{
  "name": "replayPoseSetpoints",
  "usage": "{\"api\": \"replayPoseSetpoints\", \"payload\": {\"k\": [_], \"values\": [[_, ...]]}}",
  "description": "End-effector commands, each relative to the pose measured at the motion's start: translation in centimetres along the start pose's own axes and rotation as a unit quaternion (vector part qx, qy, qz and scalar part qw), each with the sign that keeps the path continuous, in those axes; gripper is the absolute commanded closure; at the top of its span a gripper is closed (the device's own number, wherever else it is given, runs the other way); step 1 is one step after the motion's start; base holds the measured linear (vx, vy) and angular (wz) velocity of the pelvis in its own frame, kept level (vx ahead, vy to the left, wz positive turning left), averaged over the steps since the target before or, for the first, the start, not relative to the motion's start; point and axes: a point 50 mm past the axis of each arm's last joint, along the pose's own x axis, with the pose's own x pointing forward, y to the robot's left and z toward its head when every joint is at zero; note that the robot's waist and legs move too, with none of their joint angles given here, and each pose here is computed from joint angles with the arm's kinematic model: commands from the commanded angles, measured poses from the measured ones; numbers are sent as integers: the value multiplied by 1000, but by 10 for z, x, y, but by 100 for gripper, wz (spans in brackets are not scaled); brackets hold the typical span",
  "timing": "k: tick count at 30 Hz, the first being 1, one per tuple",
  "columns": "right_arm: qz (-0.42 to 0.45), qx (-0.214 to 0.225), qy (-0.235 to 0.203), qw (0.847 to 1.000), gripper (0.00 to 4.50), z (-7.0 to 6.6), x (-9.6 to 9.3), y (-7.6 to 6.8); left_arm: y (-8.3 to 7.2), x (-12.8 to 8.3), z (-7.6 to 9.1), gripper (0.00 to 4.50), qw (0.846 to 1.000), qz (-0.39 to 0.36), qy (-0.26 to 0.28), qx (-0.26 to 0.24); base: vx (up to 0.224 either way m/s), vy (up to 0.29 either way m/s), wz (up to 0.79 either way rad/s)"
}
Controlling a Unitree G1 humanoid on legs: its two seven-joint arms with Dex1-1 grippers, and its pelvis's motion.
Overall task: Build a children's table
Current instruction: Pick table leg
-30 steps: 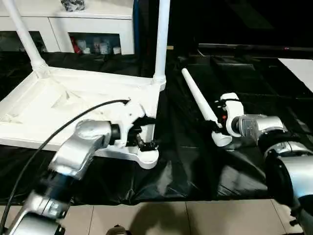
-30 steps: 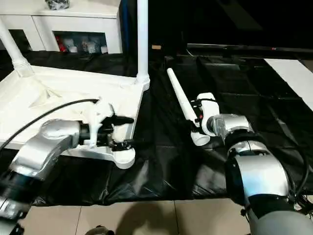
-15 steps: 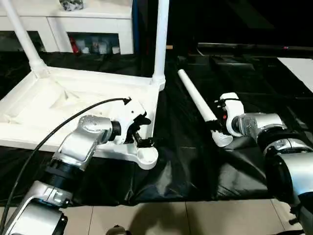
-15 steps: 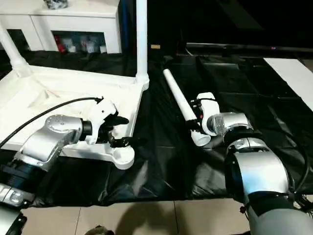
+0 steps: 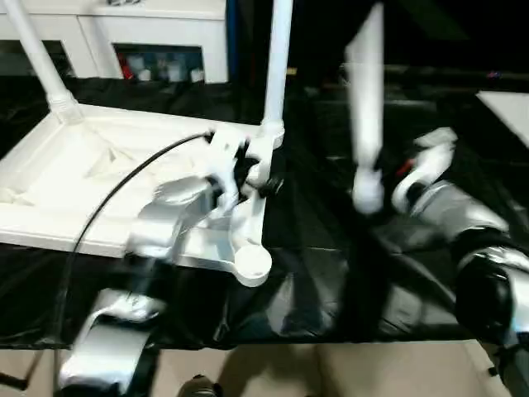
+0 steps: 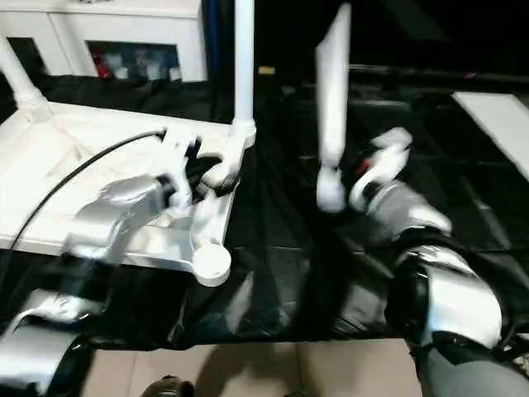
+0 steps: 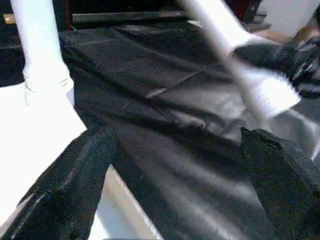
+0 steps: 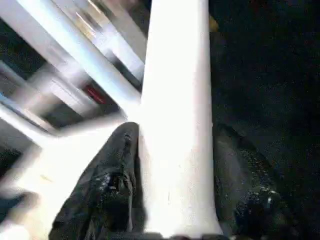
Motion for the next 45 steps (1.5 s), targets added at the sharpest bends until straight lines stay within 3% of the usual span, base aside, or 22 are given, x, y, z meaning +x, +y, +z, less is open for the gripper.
{"api": "replayPoseSetpoints", "payload": {"k": [1, 2, 5, 8, 9, 11, 19, 24, 33, 45], "values": [[118, 14, -50, 992, 263, 14, -6, 18, -7, 5, 18, 0, 998, -32, -43, -42, 0, 0, 0], [118, 14, -50, 992, 263, 14, -6, 18, -7, 5, 18, 0, 998, -32, -43, -42, 0, 0, 0], [227, 25, -52, 972, 263, 9, -23, 41, -15, 10, 36, 0, 986, -72, -85, -120, 0, 0, 0], [266, 33, -42, 963, 264, 4, -31, 52, -17, 12, 42, 0, 978, -85, -99, -161, 0, 0, 0], [304, 41, -21, 952, 264, -4, -40, 63, -22, 12, 49, 0, 968, -110, -116, -194, 0, 0, 0], [328, 47, 3, 944, 264, -12, -47, 70, -28, 11, 53, 0, 957, -140, -131, -218, 0, 0, 0], [343, 58, 64, 935, 264, -40, -56, 86, -45, 10, 55, 0, 949, -186, -119, -224, 0, 0, 0], [340, 46, 89, 935, 264, -44, -56, 91, -51, 10, 59, 0, 942, -209, -121, -235, 0, 0, 0], [324, 21, 140, 936, 264, -56, -52, 95, -59, 6, 55, 0, 942, -218, -113, -227, 0, 0, 0], [315, -13, 172, 933, 264, -62, -48, 96, -54, 2, 47, 117, 947, -192, -104, -237, 0, 0, 0]]}}
